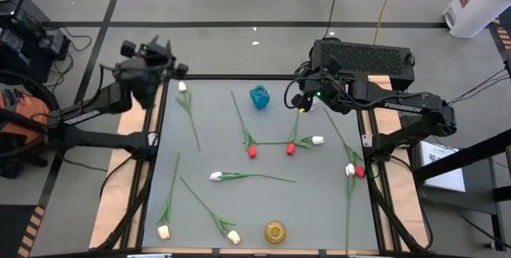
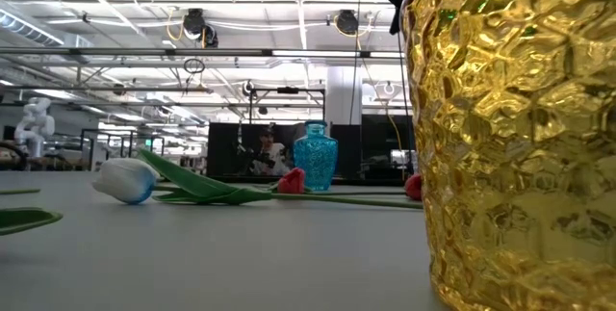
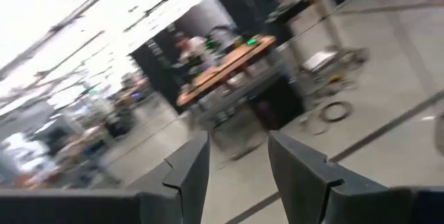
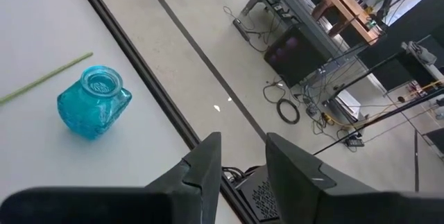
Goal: Sort flowers into vase by color
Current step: Put the top left yellow flower into the blue vase
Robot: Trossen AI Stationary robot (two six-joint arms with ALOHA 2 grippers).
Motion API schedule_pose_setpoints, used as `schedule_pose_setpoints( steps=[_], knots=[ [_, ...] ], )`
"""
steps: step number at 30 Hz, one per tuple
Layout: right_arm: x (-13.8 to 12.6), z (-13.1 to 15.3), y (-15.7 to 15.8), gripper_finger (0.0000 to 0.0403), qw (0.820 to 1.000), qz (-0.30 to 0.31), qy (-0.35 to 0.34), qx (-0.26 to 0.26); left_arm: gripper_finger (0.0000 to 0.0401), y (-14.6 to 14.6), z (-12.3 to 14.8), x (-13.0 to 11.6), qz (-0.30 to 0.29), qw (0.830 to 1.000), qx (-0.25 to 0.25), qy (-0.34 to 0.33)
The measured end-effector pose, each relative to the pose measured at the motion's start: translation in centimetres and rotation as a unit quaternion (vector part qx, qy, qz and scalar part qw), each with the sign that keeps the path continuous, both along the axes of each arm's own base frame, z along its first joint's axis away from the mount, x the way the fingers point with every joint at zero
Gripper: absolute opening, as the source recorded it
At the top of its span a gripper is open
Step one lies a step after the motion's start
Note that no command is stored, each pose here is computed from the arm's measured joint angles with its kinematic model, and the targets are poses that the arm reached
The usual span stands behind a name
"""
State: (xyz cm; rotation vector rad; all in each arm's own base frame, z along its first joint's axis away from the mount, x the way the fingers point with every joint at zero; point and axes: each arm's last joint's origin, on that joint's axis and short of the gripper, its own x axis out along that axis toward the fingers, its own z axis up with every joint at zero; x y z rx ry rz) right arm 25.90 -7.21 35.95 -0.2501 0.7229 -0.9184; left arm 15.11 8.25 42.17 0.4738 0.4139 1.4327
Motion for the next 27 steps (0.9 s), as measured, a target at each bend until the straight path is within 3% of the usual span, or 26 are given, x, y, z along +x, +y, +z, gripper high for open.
schedule_pose_setpoints(
  steps=[5,9,13,19,27],
  knots=[
    [-0.1,-0.1,0.0,0.0105,1.0,0.0,0.005,0.001,0.0157,2.9,1.2,-0.2,0.035,0.999,0.004,0.016],
    [-0.1,-0.1,0.0,0.0105,1.0,0.0,0.008,0.001,0.0157,5.8,0.3,-0.1,0.043,0.998,-0.014,0.039],
    [-0.2,-0.2,0.0,0.0105,1.0,-0.002,0.011,0.004,0.0157,9.0,-2.6,0.1,0.058,0.992,-0.093,0.067],
    [-0.2,-0.2,0.0,0.0105,1.0,-0.008,0.004,0.01,0.0157,13.0,-7.0,-1.3,0.146,0.96,-0.214,0.104],
    [-0.3,-0.4,0.1,0.0105,1.0,-0.008,0.015,0.012,0.0157,15.2,-10.7,-2.1,0.157,0.929,-0.335,0.025]
  ],
)
